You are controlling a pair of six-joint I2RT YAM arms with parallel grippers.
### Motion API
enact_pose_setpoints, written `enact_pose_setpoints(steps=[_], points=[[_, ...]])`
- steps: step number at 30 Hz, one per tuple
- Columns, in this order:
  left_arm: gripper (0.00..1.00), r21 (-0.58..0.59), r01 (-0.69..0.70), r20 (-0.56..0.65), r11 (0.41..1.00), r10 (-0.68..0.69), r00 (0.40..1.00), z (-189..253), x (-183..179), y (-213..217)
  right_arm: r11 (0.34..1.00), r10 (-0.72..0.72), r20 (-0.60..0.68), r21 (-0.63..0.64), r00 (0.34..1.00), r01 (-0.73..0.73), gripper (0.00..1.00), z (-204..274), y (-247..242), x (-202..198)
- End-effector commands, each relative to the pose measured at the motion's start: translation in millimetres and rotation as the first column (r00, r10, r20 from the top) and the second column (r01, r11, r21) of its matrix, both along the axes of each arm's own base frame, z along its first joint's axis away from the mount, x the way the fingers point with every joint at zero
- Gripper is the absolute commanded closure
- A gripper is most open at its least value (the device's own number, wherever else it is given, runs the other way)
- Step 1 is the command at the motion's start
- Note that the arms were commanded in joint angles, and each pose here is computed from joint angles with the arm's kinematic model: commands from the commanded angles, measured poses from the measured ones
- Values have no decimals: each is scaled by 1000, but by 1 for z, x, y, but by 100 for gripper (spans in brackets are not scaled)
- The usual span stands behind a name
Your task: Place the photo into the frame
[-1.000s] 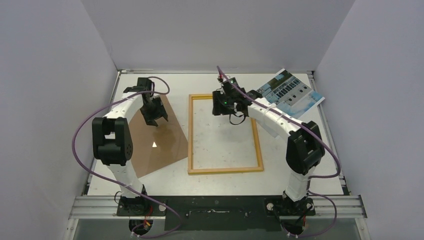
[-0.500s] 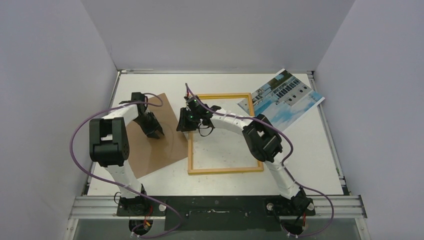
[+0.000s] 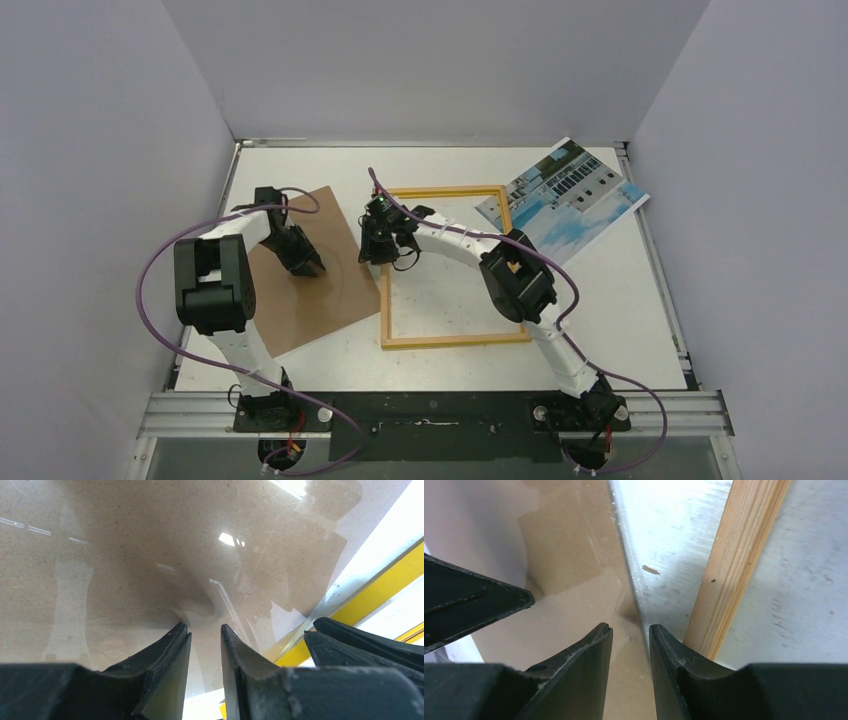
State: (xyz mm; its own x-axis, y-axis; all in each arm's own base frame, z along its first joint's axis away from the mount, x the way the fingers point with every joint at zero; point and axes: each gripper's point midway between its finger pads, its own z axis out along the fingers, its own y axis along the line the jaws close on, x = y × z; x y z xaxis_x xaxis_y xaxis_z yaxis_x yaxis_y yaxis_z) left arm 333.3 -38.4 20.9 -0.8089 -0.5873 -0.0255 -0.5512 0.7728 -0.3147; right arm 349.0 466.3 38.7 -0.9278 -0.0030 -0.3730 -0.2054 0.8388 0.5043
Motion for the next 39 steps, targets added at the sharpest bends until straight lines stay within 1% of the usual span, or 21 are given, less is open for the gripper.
enact_pose_setpoints(steps=[1,4,8,17,19,21,25,26,28,29,32,35,39], points=[[72,42,3,21,999,-4,1000,-6,3,14,994,-41,41,-101,998,45,65,9,-21,7],[73,45,11,14,999,-11,1000,-9,1,15,991,-39,38,-123,998,44,64,6,-27,5],[73,43,20,10,999,-20,1000,-9,1,17,993,-29,36,-113,999,33,62,7,-27,2],[74,52,26,20,998,-27,999,-5,3,18,996,13,73,-93,997,-6,50,17,-24,4],[74,63,27,15,998,-28,1000,-5,3,20,994,38,87,-108,996,-28,47,15,-26,4],[74,87,28,5,996,-28,1000,-5,2,24,993,50,72,-110,996,-42,45,10,-28,2],[75,136,30,-24,990,-28,999,-8,-3,33,993,101,62,-59,993,-98,44,12,-19,-5],[77,139,33,-26,990,-30,999,-8,-4,33,990,138,73,-44,988,-135,43,14,-15,-6],[78,124,36,-19,992,-34,999,-7,-4,31,981,196,87,-27,977,-194,43,17,-13,-8],[78,101,38,-9,994,-37,999,-7,-3,27,979,206,77,-27,976,-204,43,14,-15,-9],[79,63,39,5,997,-40,999,-7,-3,19,973,229,19,32,973,-229,44,12,-21,-14],[79,53,31,4,998,-32,999,-8,-3,18,963,254,8,94,967,-254,43,16,-16,-21],[79,46,23,4,999,-23,1000,-8,-3,16,934,324,-35,171,945,-314,42,18,-8,-37]])
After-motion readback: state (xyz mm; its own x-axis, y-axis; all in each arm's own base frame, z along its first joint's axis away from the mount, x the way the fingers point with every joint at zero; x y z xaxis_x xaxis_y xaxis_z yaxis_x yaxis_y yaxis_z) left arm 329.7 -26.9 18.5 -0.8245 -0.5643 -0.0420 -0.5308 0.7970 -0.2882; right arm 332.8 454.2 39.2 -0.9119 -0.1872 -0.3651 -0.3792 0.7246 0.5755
